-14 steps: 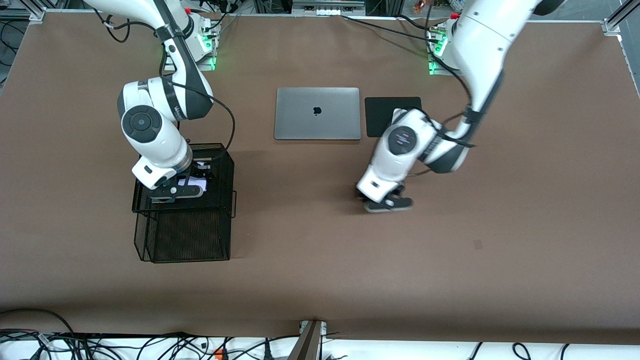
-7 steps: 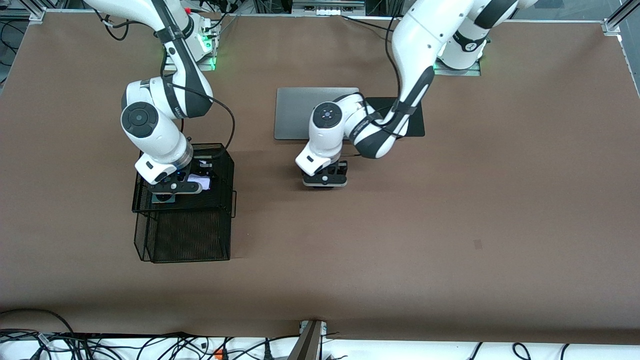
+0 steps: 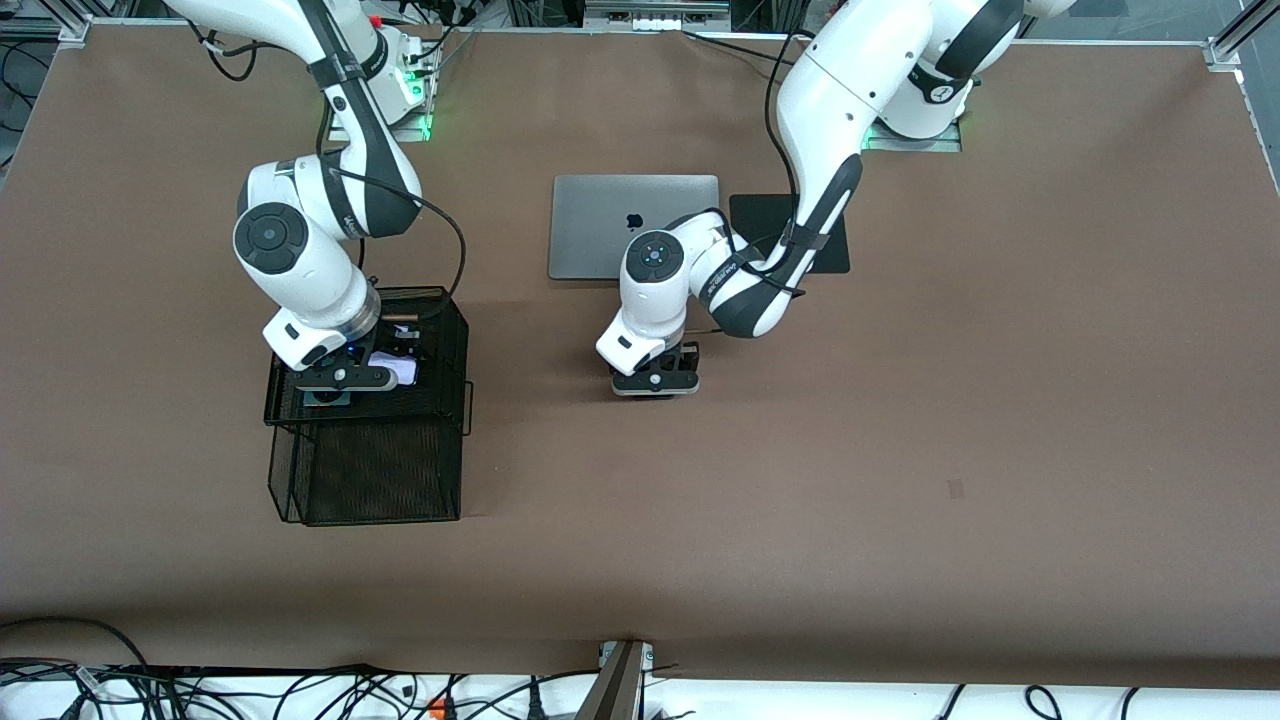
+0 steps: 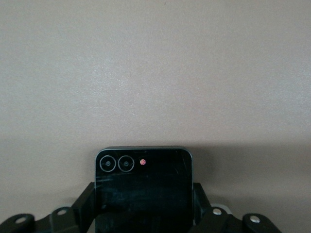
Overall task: Place phones with both arms
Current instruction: 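Drop the HUAWEI in the basket while the left gripper sets the black phone, then reach the right gripper to the black phone while the left gripper withdraws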
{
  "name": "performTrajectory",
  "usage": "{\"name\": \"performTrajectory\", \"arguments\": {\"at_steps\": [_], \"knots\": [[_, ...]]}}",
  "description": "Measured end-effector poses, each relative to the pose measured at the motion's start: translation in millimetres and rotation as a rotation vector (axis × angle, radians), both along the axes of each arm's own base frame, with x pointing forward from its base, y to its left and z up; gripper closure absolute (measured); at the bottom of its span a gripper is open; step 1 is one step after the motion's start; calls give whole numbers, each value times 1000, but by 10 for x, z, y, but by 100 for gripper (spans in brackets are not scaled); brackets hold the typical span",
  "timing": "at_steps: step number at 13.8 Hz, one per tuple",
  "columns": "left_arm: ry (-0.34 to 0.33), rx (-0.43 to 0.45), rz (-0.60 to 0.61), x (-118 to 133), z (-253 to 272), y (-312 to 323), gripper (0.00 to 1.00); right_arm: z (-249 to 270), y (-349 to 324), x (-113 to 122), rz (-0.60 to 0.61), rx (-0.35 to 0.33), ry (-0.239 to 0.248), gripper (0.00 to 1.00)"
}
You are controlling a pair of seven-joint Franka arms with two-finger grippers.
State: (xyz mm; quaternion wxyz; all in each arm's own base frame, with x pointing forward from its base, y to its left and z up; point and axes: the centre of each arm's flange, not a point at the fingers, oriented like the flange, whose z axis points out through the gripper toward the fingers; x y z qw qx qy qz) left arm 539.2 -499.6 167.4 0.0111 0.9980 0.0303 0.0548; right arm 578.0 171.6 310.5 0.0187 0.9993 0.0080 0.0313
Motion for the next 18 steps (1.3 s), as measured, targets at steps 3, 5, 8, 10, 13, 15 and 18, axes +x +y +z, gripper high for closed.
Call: {"name": "performTrajectory", "arguments": {"at_steps": [3, 5, 8, 10, 13, 15, 18], "knots": [[-16, -7, -4, 42, 74, -28, 0, 28, 7, 26, 1, 8, -26, 0], [-37, -12, 5, 153, 227, -20, 0, 36, 9, 31, 0, 9, -29, 0], [-37, 33, 39, 562, 729, 384, 0, 104, 23, 64, 1, 14, -44, 0], [-8, 84, 51, 850, 1157, 885, 0, 217, 48, 119, 3, 19, -58, 0], [50, 147, 37, 1172, 1737, 1744, 0, 576, 135, 239, 5, 9, -10, 0], [84, 168, 24, 1318, 2064, 2317, 0, 935, 334, 356, -18, 30, 32, 0], [131, 159, -2, 1416, 2583, 3161, 0, 1070, 1159, 442, -58, 112, 69, 0]]}}
